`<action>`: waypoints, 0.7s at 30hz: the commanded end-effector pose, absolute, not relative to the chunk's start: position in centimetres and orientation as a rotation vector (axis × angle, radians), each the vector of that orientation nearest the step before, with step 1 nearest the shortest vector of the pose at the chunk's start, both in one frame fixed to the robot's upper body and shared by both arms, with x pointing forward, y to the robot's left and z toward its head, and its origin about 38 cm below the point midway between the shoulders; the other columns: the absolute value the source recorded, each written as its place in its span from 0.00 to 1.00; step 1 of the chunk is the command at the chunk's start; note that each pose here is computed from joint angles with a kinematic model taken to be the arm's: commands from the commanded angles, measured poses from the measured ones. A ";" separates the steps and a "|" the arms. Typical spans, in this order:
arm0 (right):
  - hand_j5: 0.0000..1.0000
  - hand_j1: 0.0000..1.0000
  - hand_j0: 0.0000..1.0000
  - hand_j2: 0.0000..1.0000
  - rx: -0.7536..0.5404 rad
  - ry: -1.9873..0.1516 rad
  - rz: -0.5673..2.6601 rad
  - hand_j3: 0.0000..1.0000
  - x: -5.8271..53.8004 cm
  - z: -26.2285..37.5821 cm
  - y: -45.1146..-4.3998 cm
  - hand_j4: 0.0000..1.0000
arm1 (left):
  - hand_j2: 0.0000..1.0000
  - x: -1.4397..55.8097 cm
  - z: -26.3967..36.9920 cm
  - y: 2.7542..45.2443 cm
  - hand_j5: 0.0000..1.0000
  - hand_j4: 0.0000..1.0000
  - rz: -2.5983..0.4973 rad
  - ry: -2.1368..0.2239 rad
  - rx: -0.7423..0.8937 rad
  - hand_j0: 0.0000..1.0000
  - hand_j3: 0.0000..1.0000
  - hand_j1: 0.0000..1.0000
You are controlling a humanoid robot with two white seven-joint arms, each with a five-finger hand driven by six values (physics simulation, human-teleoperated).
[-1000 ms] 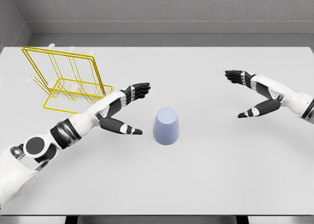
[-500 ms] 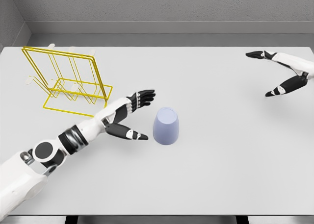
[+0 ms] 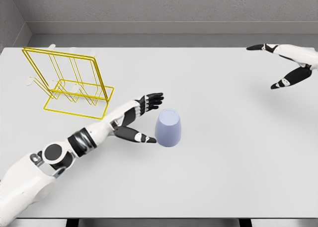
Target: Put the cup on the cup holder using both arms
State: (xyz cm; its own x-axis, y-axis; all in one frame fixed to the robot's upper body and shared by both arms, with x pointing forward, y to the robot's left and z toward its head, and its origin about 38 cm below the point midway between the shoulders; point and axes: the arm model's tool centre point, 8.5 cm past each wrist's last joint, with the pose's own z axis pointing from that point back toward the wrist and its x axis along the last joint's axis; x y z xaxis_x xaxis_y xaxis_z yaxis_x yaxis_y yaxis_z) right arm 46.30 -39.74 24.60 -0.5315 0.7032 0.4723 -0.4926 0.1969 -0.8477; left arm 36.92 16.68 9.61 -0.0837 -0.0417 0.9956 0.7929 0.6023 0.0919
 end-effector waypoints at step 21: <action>1.00 1.00 1.00 1.00 -0.180 -1.476 1.524 1.00 47.1 23.0 -38.8 1.00 | 1.00 37.2 7.5 15.3 1.00 1.00 -0.783 -1.455 -0.663 1.00 1.00 1.00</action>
